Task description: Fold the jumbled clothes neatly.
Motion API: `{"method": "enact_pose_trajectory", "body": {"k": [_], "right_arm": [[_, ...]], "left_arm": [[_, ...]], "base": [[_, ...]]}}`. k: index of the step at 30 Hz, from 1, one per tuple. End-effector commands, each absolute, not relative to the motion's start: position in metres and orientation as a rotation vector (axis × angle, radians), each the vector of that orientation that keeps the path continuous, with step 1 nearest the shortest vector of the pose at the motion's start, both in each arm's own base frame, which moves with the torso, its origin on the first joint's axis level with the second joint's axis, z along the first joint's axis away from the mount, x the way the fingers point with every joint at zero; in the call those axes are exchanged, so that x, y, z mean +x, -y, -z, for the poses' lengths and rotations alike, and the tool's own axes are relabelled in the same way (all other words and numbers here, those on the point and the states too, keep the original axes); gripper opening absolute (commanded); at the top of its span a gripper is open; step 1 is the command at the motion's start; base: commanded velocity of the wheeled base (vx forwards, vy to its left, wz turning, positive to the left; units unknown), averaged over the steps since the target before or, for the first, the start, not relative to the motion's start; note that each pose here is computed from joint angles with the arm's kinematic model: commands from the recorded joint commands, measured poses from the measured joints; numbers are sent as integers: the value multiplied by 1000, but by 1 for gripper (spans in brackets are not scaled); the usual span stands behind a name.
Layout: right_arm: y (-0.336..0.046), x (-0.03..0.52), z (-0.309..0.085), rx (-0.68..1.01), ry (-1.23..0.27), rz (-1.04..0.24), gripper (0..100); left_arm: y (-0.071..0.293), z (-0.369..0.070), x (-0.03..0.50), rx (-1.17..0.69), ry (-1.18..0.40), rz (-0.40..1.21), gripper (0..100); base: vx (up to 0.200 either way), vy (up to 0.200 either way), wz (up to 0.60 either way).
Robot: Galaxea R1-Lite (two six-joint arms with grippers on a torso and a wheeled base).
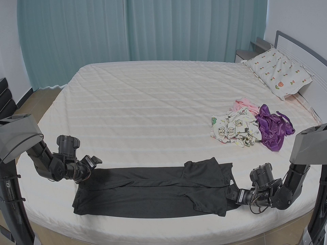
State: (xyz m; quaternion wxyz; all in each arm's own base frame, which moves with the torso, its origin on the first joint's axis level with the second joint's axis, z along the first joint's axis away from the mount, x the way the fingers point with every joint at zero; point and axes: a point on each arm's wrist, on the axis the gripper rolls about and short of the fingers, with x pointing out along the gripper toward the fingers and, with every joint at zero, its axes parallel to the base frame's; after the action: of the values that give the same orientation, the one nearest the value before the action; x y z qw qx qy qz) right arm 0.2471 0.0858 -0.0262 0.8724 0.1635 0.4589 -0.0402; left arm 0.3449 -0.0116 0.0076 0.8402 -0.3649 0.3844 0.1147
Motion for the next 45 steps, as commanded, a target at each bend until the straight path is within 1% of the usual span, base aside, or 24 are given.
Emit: {"method": "enact_pose_trajectory", "body": {"k": [1,3,4,8,15,21,25,32,37,39,45], "right_arm": [[-86,247,29,338,-967,86,100],[-86,246,29,338,-968,87,100],[-86,246,29,337,-968,86,100],[-86,246,29,337,-968,86,100],[-86,246,29,336,-969,84,100],[-86,246,29,335,-970,85,100],[-86,246,30,333,-974,85,100],[-86,246,30,333,-973,88,100],[-86,246,30,333,-973,88,100],[-86,246,30,334,-972,88,100],[-86,248,30,338,-968,87,100]], "left_arm": [[19,13,343,-729,-892,-245,100],[19,15,341,-708,-909,-244,100],[18,17,338,-665,-923,-246,100],[16,21,331,-601,-933,-293,100],[11,29,315,-529,-992,-299,100],[4,25,316,-545,-972,-315,100],[-4,-1,322,-600,-879,-306,100],[-16,-13,331,-632,-818,-321,100],[-21,-11,335,-650,-821,-297,100],[-21,1,340,-650,-848,-301,100],[-22,15,350,-647,-866,-300,100]], "base": [[0,0,0],[0,0,0],[0,0,0],[0,0,0],[0,0,0],[0,0,0],[0,0,0],[0,0,0],[0,0,0],[0,0,0],[0,0,0]]}}
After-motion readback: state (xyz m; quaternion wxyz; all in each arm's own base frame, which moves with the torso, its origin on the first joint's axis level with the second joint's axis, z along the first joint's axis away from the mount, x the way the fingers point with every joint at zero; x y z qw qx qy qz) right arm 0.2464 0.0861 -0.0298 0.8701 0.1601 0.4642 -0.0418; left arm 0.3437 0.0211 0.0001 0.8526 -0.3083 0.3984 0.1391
